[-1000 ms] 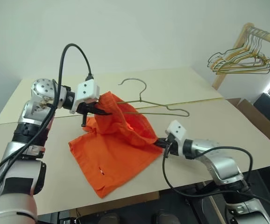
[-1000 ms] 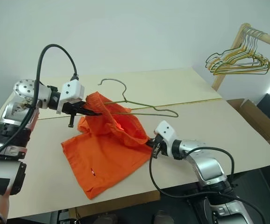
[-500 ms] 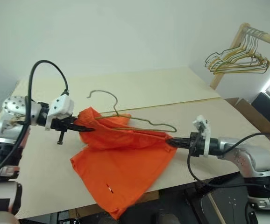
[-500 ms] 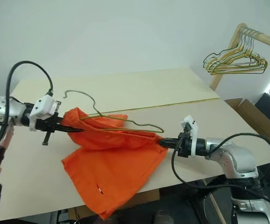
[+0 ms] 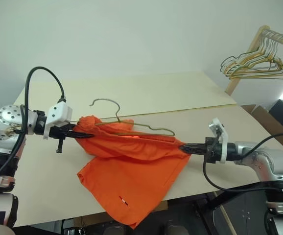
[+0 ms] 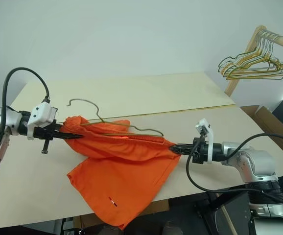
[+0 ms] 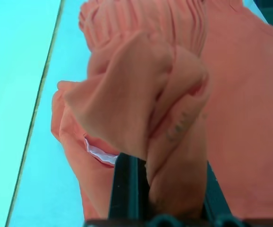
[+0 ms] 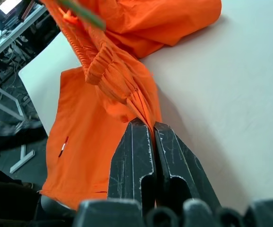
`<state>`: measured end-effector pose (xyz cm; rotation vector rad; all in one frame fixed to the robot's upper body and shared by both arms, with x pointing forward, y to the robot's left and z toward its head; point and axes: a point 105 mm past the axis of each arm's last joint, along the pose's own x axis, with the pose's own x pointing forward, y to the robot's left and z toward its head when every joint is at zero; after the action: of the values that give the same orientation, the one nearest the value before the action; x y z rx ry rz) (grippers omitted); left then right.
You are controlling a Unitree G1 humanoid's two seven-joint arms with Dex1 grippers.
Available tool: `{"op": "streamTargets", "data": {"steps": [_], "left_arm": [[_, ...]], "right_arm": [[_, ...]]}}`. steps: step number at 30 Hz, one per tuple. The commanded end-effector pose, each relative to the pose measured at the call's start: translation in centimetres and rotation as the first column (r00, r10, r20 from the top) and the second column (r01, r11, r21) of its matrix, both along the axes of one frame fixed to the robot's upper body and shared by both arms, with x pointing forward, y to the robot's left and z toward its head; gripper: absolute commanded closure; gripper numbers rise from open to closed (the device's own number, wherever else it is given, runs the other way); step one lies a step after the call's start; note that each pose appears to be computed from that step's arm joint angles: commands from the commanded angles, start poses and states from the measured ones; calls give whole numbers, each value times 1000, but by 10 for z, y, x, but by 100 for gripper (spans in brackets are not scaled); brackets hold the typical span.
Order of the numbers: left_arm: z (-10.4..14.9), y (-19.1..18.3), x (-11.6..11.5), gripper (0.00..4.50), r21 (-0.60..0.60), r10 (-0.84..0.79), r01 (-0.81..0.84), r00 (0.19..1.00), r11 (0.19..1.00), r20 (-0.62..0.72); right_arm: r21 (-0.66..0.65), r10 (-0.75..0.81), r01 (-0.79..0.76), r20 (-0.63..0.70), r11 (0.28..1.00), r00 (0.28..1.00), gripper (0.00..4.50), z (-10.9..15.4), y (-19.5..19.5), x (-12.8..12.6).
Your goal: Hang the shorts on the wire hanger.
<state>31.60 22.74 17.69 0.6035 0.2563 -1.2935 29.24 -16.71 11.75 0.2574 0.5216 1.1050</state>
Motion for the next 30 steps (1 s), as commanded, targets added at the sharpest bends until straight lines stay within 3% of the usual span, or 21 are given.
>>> {"op": "streamTargets", "data": {"steps": [1,3,8,17,25,29,30], "left_arm": [[10,35,-3,450,90,89,-92,995,992,41],[5,40,-8,450,134,64,-67,998,989,28],[7,43,-7,450,117,72,-73,997,990,11],[-14,52,-3,450,290,104,-103,994,951,11],[-32,45,4,450,405,93,-90,996,910,11],[-37,30,7,450,388,37,-36,999,921,5],[-38,24,10,450,382,22,-24,1000,924,9]], "right_arm": [[-67,-115,116,19,991,993,442,6,-34,4],[-71,-119,120,20,990,993,442,7,-36,5],[-84,-122,123,22,989,992,442,9,-39,5],[-85,-114,117,35,990,993,442,13,-42,5],[-63,-30,38,127,997,991,442,30,-34,-1],[-50,33,-24,183,998,983,442,40,-19,-4],[-48,55,-46,206,998,977,422,43,-13,-5]]}}
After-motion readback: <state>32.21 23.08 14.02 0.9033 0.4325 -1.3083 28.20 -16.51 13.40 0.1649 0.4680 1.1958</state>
